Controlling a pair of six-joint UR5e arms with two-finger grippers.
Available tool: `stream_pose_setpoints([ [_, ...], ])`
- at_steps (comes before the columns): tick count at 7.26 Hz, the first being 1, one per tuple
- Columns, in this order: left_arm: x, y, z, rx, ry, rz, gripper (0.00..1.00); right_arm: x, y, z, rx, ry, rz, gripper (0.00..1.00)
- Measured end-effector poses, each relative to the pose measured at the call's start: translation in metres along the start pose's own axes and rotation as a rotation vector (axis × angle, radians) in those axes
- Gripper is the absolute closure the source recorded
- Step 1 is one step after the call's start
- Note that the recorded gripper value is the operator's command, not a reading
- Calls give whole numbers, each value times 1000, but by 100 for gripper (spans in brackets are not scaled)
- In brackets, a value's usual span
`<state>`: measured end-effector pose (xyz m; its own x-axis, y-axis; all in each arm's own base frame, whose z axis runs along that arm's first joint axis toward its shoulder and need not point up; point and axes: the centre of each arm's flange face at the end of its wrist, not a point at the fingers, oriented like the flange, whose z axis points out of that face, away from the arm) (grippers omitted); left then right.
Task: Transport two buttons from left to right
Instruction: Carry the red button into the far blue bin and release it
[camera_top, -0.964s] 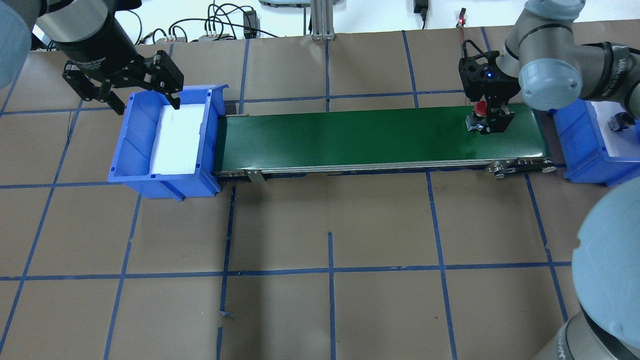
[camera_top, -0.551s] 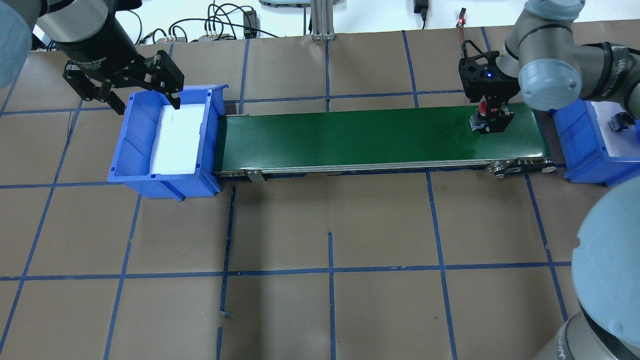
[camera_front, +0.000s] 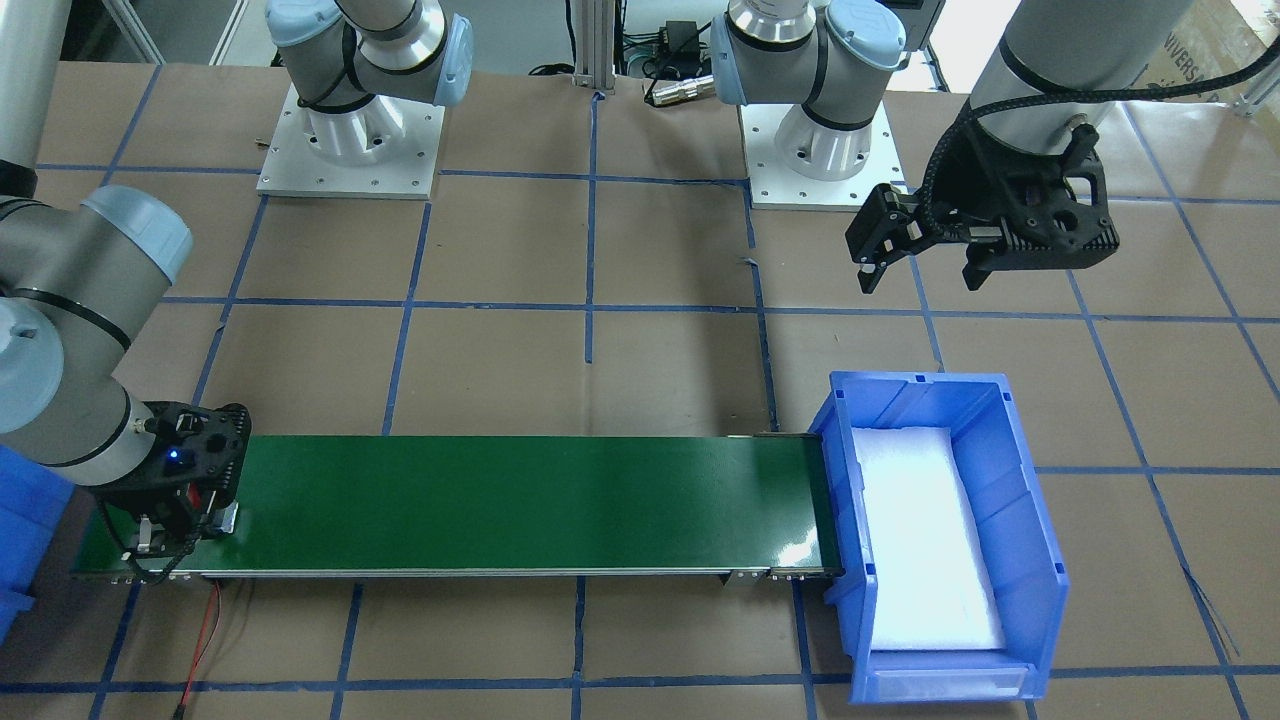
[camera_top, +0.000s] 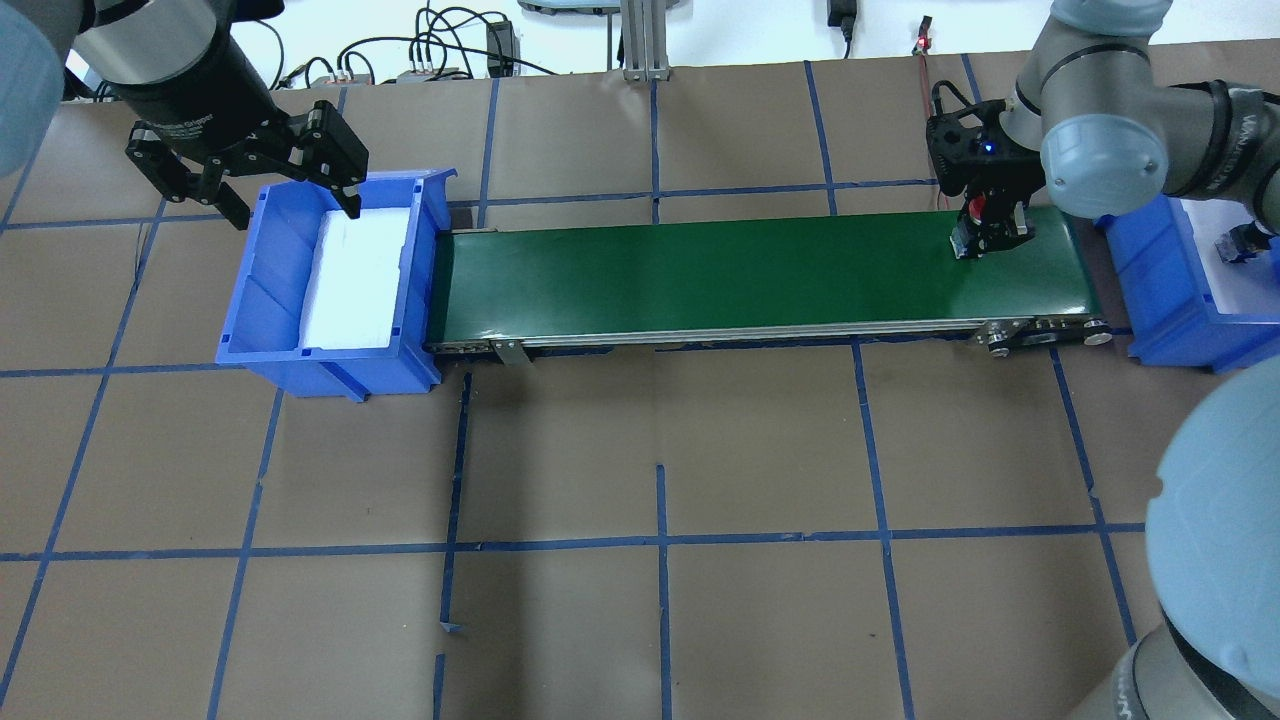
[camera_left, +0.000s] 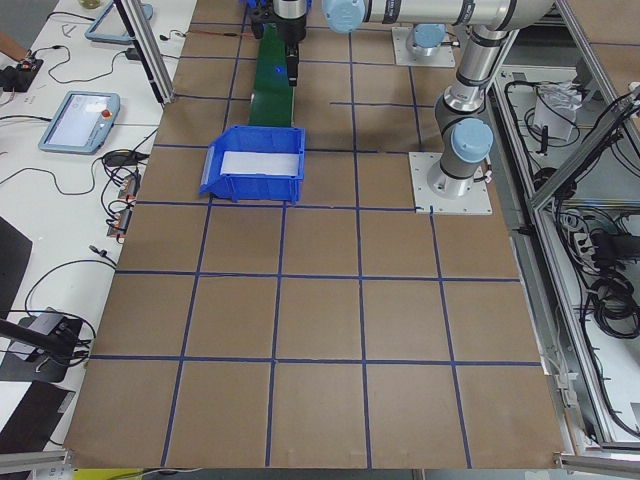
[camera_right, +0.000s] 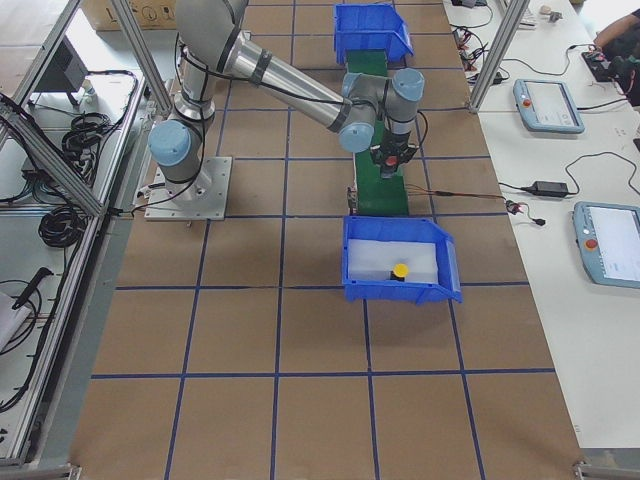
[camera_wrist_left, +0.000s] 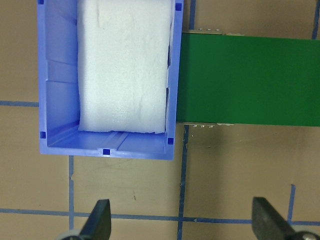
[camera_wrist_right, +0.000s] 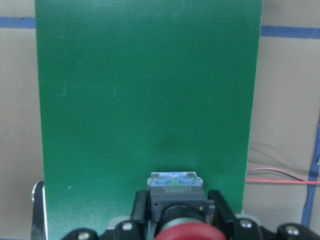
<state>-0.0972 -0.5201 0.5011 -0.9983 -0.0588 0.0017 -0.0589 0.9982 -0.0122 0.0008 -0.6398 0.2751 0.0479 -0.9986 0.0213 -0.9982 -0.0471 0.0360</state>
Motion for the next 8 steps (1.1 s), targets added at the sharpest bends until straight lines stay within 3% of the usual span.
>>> stream_pose_setpoints([
  [2, 0, 0, 0, 1, 1, 0, 0, -2, 11, -39, -32, 57, 15, 87],
  [3, 0, -1, 0, 1, 1, 0, 0, 0, 37, -58, -45, 87, 47, 87],
  [6, 0, -1, 0, 1, 0, 0, 0, -13, 190, -85, -73, 126, 86, 87],
  [8, 0, -1, 1, 1, 0, 0, 0, -23, 248, -56, -29, 106, 93, 85],
])
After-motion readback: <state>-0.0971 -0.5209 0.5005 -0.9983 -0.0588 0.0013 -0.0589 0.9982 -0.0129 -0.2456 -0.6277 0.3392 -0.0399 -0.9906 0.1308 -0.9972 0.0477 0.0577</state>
